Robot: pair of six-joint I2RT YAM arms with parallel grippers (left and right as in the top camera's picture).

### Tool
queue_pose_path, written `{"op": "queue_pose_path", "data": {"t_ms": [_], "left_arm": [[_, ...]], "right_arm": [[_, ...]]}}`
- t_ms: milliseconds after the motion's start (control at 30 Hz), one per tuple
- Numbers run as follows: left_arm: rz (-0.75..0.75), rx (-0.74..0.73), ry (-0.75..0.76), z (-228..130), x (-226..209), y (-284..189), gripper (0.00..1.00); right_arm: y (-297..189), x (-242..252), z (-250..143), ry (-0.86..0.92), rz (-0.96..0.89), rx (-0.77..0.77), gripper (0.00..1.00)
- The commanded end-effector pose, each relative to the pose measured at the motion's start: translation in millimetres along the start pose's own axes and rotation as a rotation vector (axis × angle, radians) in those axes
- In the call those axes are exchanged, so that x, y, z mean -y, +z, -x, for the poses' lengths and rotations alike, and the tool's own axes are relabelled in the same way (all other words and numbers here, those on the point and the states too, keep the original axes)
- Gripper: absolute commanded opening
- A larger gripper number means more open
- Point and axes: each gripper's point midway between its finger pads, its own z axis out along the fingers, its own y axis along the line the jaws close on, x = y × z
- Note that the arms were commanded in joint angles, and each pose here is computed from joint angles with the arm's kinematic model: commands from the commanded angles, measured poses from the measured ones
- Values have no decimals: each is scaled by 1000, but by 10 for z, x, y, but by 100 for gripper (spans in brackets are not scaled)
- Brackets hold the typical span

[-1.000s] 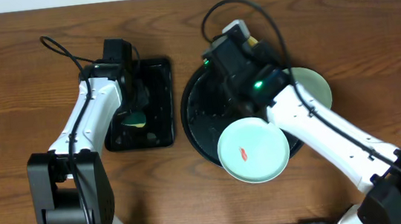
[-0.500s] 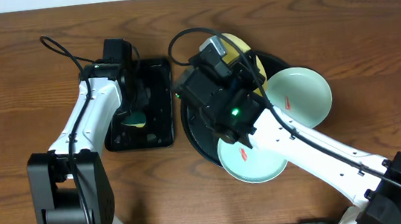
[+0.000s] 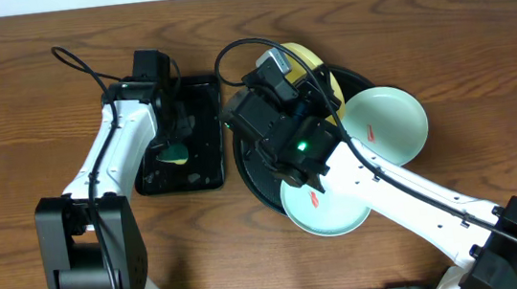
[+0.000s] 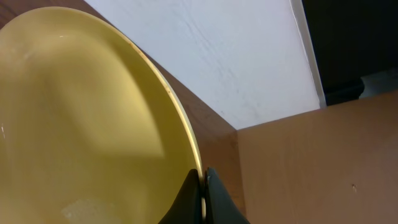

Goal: Clean dirty plates on tray and stack at the side
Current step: 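Lift the yellow plate with the right gripper and carry it right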

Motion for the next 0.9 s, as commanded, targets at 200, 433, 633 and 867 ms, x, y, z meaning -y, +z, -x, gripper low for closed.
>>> {"op": "queue_pose_path", "data": {"t_ms": [200,433,633,867], "left_arm": [[1,2,-7,19,-4,3,8],[1,2,-7,19,-4,3,8],[1,2,-7,19,-4,3,8],[1,2,-7,18,-5,3,7]], "right_arm": [[232,46,-117,249,87,-61,1],[805,-95,-581,527,422,-303,1],[1056,323,-967,899,668,-461,1],[1473,879,-1938,1231,675,-666,1]]}}
